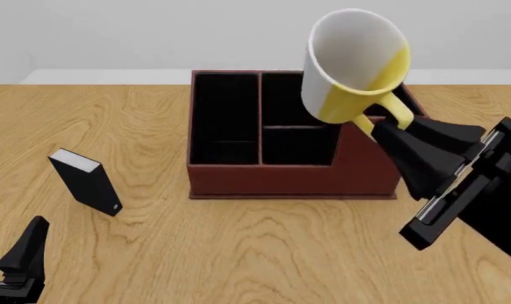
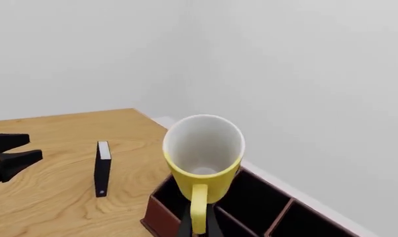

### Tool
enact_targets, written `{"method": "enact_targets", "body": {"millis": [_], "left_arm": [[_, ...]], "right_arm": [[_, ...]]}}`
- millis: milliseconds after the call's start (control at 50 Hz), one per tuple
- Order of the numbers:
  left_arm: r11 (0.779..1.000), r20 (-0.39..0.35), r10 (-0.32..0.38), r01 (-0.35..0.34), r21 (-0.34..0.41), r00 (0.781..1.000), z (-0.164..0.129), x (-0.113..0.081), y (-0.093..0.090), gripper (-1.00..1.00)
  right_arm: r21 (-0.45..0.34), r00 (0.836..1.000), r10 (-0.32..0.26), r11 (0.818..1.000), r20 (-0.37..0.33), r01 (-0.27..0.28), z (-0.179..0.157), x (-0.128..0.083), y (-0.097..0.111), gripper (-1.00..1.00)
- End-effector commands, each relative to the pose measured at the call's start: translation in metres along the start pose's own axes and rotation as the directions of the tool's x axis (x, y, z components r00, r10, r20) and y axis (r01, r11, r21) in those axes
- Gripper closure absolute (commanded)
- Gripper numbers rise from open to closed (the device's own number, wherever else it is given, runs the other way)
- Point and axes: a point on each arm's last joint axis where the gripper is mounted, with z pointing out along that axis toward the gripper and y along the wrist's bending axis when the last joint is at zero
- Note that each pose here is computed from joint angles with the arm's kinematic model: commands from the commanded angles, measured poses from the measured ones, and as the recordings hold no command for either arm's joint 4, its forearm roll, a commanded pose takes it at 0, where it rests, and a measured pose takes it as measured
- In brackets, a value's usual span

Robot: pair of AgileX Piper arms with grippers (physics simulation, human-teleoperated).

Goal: Pick up the yellow and white mug and place it to the right of the caddy.

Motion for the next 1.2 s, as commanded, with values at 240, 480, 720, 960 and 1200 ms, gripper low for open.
{"method": "enact_targets", "body": {"millis": [240,480,720,960,1200], "left_arm": [[1.0,0.0,0.0,0.0,0.0,1.0,0.0,0.0,0.0,-1.0],[1.0,0.0,0.0,0.0,0.0,1.0,0.0,0.0,0.0,-1.0],[1.0,0.0,0.0,0.0,0.0,1.0,0.0,0.0,0.0,-1.0],[1.0,0.0,0.0,0.0,0.0,1.0,0.0,0.0,0.0,-1.0],[1.0,0.0,0.0,0.0,0.0,1.0,0.0,0.0,0.0,-1.0]], "right_arm": [[0.129,1.0,-0.023,0.991,-0.003,0.024,-0.015,-0.01,-0.018,1.0],[0.201,1.0,-0.01,0.979,-0.016,0.013,-0.021,-0.011,-0.027,1.0],[0.256,0.999,-0.032,0.966,-0.029,0.038,-0.025,-0.012,-0.033,1.0],[0.307,0.998,-0.038,0.95,-0.044,0.05,-0.025,-0.013,-0.041,1.0],[0.364,0.998,-0.045,0.929,-0.049,0.06,-0.027,-0.018,-0.048,1.0]]}}
